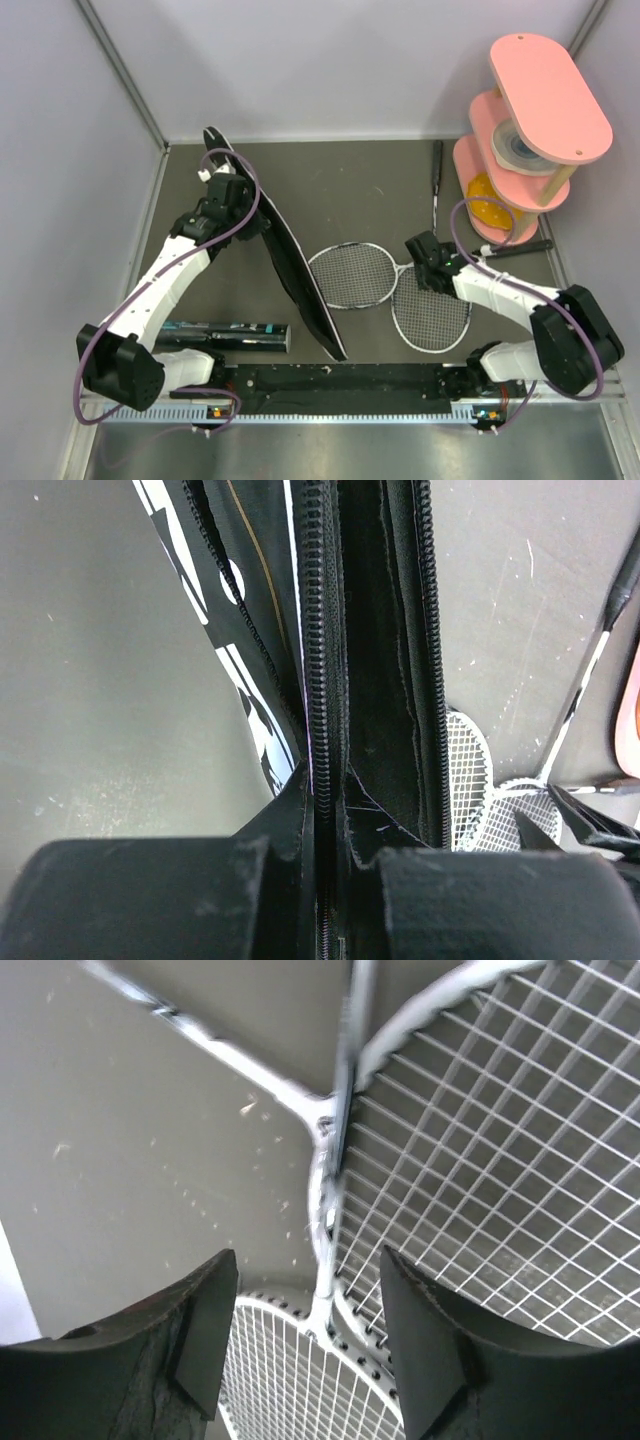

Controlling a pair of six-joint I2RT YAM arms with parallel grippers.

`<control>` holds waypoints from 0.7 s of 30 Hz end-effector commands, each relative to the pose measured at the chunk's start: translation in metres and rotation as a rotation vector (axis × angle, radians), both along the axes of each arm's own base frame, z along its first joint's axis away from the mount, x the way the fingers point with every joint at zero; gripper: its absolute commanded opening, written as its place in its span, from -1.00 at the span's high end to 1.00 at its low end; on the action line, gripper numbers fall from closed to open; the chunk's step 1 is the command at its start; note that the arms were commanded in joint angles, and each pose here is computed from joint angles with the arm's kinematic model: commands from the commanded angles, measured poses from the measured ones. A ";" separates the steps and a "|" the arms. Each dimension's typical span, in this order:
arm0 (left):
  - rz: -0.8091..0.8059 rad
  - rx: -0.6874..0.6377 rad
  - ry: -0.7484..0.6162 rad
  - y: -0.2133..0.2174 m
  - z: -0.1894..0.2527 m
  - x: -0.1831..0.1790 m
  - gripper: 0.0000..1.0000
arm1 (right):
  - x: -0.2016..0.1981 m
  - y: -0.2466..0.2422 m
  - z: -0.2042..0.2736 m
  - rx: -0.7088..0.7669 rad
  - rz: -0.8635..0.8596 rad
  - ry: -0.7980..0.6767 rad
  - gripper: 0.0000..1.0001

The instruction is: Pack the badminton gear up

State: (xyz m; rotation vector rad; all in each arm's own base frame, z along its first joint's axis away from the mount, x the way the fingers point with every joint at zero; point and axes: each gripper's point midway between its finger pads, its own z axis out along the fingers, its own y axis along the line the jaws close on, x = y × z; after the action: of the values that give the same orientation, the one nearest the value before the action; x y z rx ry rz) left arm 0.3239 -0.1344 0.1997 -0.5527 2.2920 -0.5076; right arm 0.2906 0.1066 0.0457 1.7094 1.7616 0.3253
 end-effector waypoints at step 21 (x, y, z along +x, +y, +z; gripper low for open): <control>0.046 0.038 -0.115 0.013 0.029 0.021 1.00 | 0.031 0.034 0.064 -1.280 2.299 0.017 -0.44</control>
State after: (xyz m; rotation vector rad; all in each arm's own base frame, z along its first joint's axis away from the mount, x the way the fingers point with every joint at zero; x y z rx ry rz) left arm 0.3327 -0.1204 0.2030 -0.5634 2.2661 -0.4245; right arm 0.3295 0.1523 0.1241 -1.0356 2.2492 -0.0435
